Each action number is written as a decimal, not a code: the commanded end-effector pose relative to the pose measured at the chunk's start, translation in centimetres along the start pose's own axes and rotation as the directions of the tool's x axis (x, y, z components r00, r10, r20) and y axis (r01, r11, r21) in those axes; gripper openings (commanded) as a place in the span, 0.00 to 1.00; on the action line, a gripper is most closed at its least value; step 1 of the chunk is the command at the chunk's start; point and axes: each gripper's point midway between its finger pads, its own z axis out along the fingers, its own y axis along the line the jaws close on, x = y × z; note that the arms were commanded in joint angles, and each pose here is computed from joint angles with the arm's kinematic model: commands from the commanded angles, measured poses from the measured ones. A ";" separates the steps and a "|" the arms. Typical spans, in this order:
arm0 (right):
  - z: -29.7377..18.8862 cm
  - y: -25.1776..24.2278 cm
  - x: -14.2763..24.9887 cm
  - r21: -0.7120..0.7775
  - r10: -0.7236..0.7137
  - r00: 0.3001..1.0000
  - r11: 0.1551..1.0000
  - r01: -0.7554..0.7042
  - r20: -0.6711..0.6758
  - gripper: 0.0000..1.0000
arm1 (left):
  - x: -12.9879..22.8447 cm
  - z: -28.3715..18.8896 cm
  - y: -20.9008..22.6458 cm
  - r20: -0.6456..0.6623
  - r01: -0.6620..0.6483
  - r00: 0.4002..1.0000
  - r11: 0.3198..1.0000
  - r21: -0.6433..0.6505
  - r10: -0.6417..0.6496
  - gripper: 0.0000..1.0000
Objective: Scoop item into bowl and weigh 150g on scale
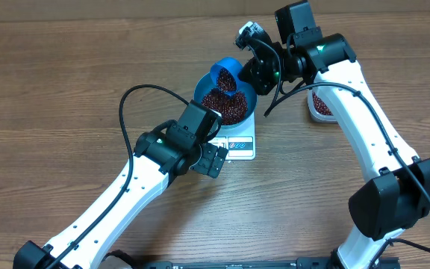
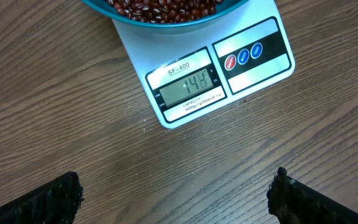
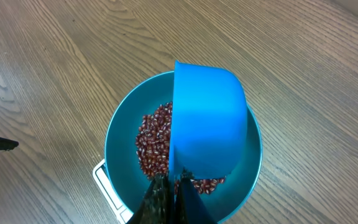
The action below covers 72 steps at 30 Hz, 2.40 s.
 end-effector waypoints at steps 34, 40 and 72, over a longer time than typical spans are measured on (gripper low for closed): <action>-6.0 -0.4 -2.8 -0.277 0.203 0.956 0.950 -0.140 0.212 0.04 | -0.1 -0.3 0.1 0.012 -0.012 1.000 1.000 0.005 0.012 0.99; -5.7 -1.2 -2.5 -0.223 0.181 0.962 0.966 -0.134 0.205 0.04 | -0.1 -0.3 0.1 0.012 -0.012 1.000 1.000 0.005 0.012 1.00; -3.8 -1.0 -1.3 -0.083 0.037 0.993 0.996 -0.027 0.116 0.04 | -0.1 -0.3 0.1 0.012 -0.012 1.000 1.000 0.005 0.012 1.00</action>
